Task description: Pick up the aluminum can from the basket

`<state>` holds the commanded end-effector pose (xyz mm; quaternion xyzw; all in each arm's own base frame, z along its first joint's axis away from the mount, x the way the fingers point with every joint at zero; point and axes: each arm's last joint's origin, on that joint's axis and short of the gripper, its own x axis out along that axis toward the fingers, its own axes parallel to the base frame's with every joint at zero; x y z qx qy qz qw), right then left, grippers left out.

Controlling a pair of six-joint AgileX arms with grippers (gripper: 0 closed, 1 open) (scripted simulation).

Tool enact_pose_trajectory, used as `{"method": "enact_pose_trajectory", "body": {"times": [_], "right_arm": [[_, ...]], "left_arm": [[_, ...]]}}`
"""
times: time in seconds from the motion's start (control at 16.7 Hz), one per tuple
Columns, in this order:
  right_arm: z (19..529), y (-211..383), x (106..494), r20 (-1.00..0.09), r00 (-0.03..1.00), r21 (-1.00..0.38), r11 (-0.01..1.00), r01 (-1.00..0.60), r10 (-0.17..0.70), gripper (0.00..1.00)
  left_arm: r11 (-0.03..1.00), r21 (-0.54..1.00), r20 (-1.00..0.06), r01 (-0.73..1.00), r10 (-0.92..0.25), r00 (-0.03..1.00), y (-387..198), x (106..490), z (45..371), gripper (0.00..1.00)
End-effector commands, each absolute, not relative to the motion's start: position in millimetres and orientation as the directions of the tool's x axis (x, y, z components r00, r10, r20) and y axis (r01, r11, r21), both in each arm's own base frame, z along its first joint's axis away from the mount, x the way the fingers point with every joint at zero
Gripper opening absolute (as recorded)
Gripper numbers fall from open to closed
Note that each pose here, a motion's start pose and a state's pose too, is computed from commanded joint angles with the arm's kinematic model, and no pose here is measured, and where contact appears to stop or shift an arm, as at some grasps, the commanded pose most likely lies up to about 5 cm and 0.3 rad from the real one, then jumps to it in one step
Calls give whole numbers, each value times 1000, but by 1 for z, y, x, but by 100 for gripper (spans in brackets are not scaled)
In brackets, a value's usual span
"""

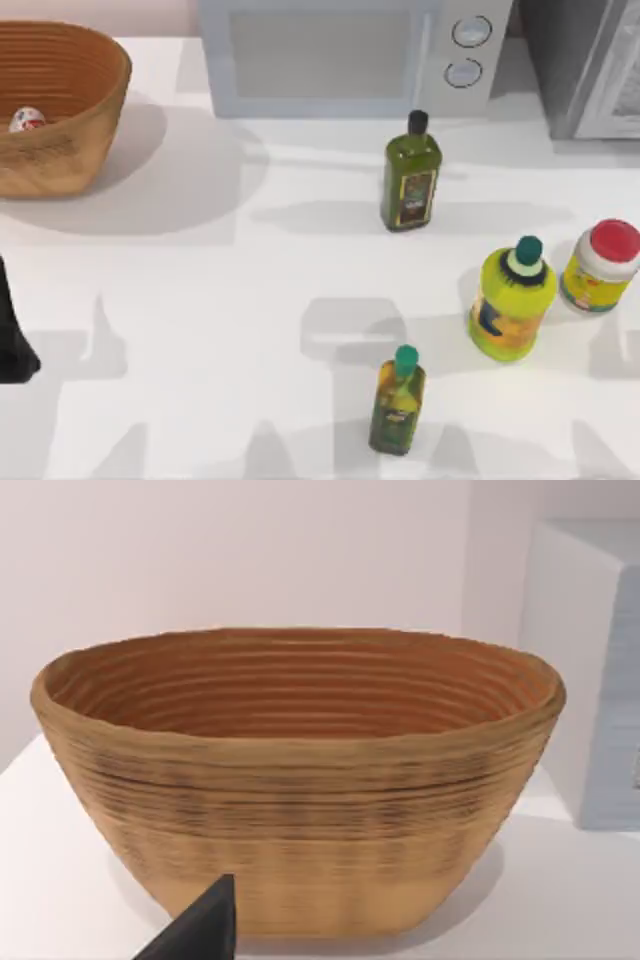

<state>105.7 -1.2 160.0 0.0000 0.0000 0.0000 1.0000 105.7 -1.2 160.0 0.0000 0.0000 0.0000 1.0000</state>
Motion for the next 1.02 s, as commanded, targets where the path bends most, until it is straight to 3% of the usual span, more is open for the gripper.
{"method": "enact_pose_trajectory", "body": {"times": [0.24,0.48,0.78,1.02], "right_arm": [[160,-1,106,0,1000,0,1000,0,0,100],[160,-1,106,0,1000,0,1000,0,0,100],[160,-1,106,0,1000,0,1000,0,0,100],[160,-1,106,0,1000,0,1000,0,0,100]], "left_arm": [[1000,1,-10,-5,5,1000,-1,106,166,100],[1000,6,-81,-27,27,996,1,109,204,100],[998,20,-268,-53,56,962,7,138,278,100],[998,33,-468,-56,65,881,15,197,333,100]]}}
